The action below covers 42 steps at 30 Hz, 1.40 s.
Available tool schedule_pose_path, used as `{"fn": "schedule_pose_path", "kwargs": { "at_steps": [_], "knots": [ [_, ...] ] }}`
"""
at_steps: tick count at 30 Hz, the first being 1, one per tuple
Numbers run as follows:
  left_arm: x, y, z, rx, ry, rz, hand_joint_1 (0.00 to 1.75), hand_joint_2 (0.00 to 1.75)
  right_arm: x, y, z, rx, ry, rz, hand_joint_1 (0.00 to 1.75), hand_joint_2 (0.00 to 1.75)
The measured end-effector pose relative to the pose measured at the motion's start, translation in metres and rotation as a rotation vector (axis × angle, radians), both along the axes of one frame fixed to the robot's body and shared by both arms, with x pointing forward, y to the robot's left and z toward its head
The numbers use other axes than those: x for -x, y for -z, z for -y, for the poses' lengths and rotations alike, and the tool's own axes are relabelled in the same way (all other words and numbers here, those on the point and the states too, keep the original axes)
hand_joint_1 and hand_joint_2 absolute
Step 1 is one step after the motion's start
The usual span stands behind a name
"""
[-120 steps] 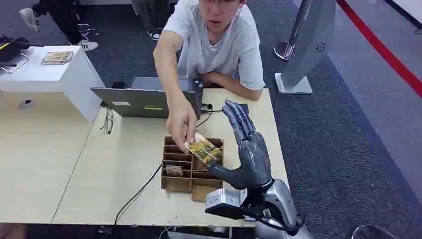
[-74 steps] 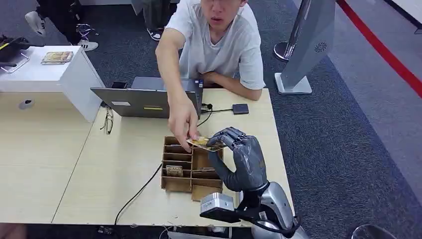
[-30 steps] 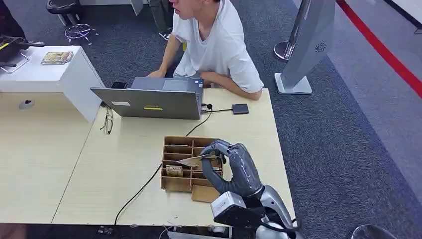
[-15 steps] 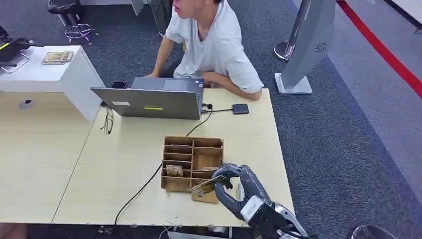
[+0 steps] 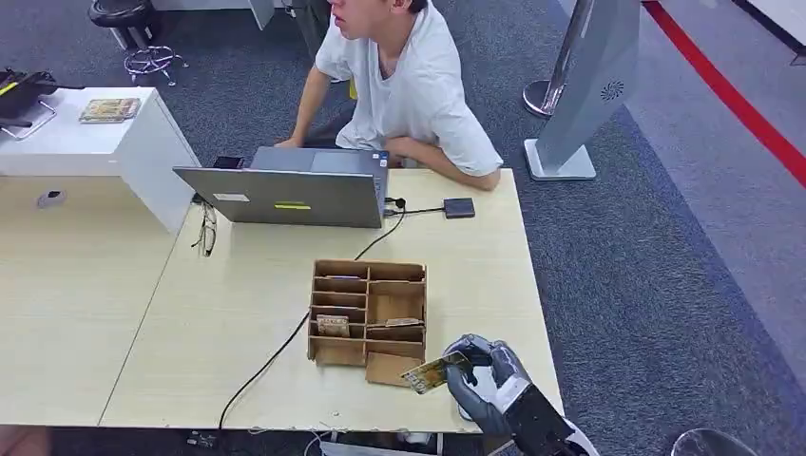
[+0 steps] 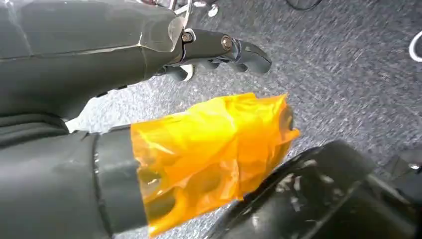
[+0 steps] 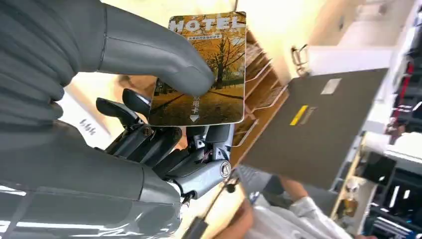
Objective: Pass the card to the sensor for recognition and then transmit it.
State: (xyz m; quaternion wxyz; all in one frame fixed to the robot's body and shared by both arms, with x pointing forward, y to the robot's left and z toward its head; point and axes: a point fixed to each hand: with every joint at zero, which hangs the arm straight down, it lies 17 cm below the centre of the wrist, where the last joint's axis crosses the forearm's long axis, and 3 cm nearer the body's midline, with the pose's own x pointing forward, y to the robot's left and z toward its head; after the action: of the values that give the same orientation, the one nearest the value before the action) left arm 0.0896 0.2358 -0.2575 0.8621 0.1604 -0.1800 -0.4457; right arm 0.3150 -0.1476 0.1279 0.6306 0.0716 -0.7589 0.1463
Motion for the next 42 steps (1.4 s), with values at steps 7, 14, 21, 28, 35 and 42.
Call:
{"fn": "schedule_pose_path", "kwargs": {
  "at_steps": [7, 14, 21, 28, 35, 42],
  "knots": [
    [0.009, 0.000, -0.005, -0.008, -0.061, -0.016, 0.00, 0.00, -0.002, 0.036, 0.022, 0.104, 0.097, -0.110, 1.75, 1.75],
    [0.009, -0.002, -0.006, -0.010, -0.077, -0.014, 0.00, 0.00, -0.001, 0.072, 0.032, 0.183, 0.139, -0.209, 1.75, 1.75],
    [0.009, -0.003, -0.006, -0.011, -0.098, -0.015, 0.00, 0.00, -0.001, 0.090, 0.041, 0.240, 0.174, -0.266, 1.75, 1.75],
    [0.010, -0.003, -0.007, -0.011, -0.099, -0.015, 0.00, 0.00, 0.000, 0.100, 0.043, 0.252, 0.188, -0.304, 1.75, 1.75],
    [0.010, -0.005, -0.006, -0.011, -0.106, -0.016, 0.00, 0.00, -0.001, 0.106, 0.049, 0.301, 0.217, -0.315, 1.75, 1.75],
    [0.013, -0.007, -0.005, -0.010, -0.117, -0.020, 0.00, 0.00, -0.002, 0.109, 0.055, 0.347, 0.244, -0.320, 1.75, 1.75]
  ]
}}
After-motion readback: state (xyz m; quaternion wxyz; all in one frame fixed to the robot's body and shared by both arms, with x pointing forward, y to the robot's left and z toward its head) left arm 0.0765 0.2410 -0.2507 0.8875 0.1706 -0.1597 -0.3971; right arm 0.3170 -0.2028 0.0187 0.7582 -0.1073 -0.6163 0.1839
